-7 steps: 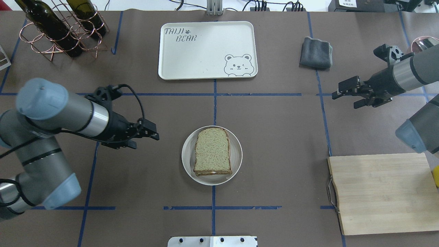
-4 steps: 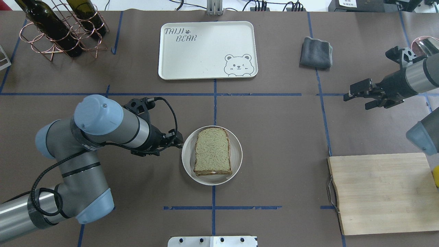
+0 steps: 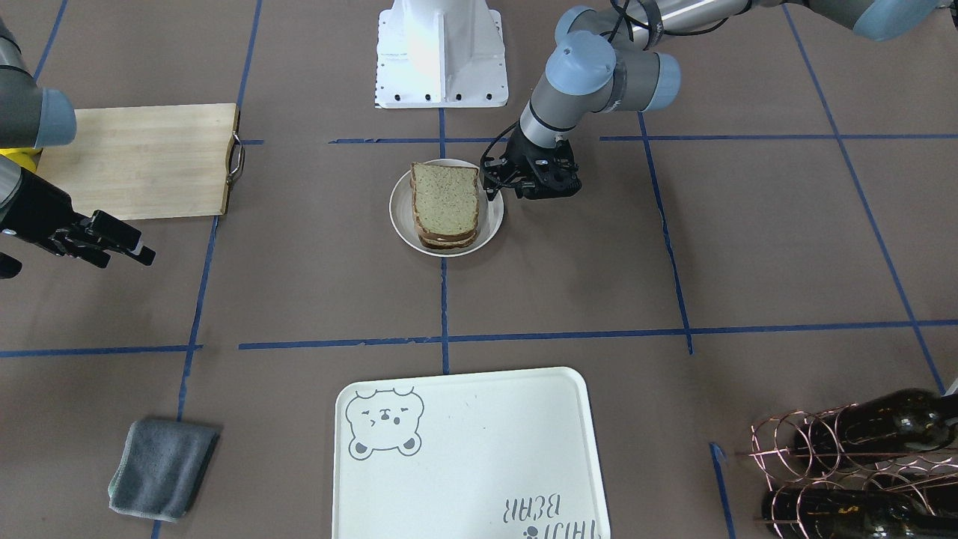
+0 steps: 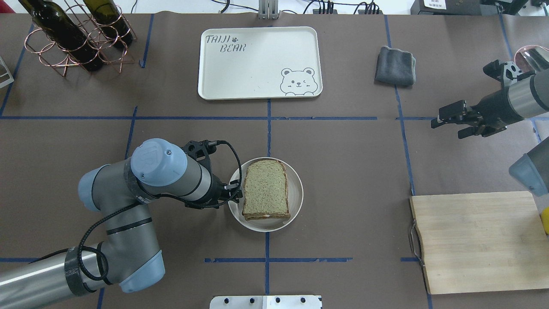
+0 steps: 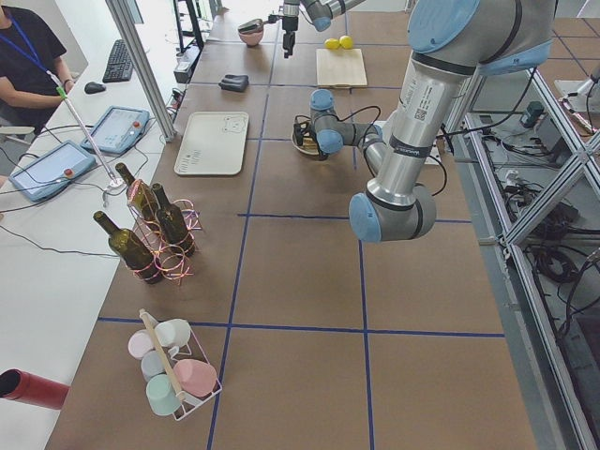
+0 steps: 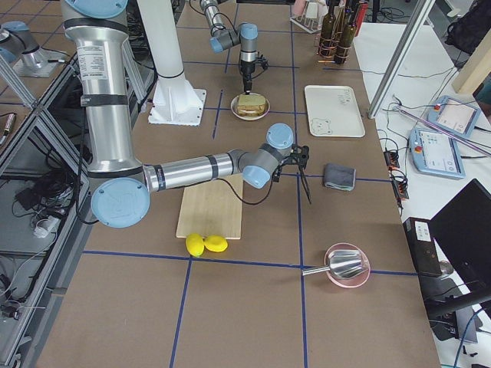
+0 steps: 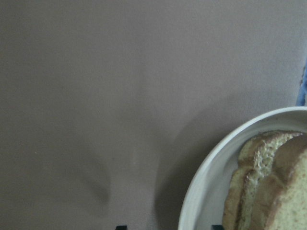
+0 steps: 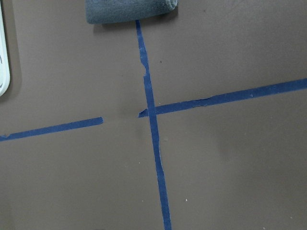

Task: Make sandwich and place on tray
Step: 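Move the left gripper to the white plate rim while the right gripper withdraws, then grip the plate rim with the left gripper and carry it onto the bear tray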

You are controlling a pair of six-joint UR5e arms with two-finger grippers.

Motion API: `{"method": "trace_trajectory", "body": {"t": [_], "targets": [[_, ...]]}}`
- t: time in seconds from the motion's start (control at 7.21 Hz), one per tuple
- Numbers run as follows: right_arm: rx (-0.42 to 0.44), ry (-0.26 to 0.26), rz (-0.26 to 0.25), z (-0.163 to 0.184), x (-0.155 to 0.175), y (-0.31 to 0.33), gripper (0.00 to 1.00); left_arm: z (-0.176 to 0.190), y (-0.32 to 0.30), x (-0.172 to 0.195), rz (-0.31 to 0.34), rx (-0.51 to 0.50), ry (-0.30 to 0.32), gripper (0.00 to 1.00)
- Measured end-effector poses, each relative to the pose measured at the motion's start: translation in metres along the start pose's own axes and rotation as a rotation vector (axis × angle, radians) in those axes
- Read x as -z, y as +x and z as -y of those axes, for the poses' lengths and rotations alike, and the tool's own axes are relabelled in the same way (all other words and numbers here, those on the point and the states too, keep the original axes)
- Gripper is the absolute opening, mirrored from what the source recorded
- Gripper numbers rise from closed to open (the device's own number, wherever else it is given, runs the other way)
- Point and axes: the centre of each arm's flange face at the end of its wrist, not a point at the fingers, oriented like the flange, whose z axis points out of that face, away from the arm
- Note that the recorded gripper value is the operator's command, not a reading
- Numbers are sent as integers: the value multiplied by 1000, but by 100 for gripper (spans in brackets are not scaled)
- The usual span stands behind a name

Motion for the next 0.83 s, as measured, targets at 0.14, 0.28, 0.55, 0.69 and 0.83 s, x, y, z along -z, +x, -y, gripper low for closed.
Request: {"method": "trace_trajectory", "body": {"t": [0.14,0.28,0.55,0.69,0.83], "targets": [[0,-1,0,0,0,0,100,-2,2,-2,1,-2,-2,0],[0,-2,0,0,0,0,100,-2,4,-2,-2,-4,-3,0],[0,-4,1,-1,0,0,100,-3,7,1,-10,-6,-6,0],[0,-4,2,-1,0,0,100,-2,12,8,-32,11,-1,0],[0,-3,4,-1,2,1,100,6,17,20,-73,68,11,0]]}}
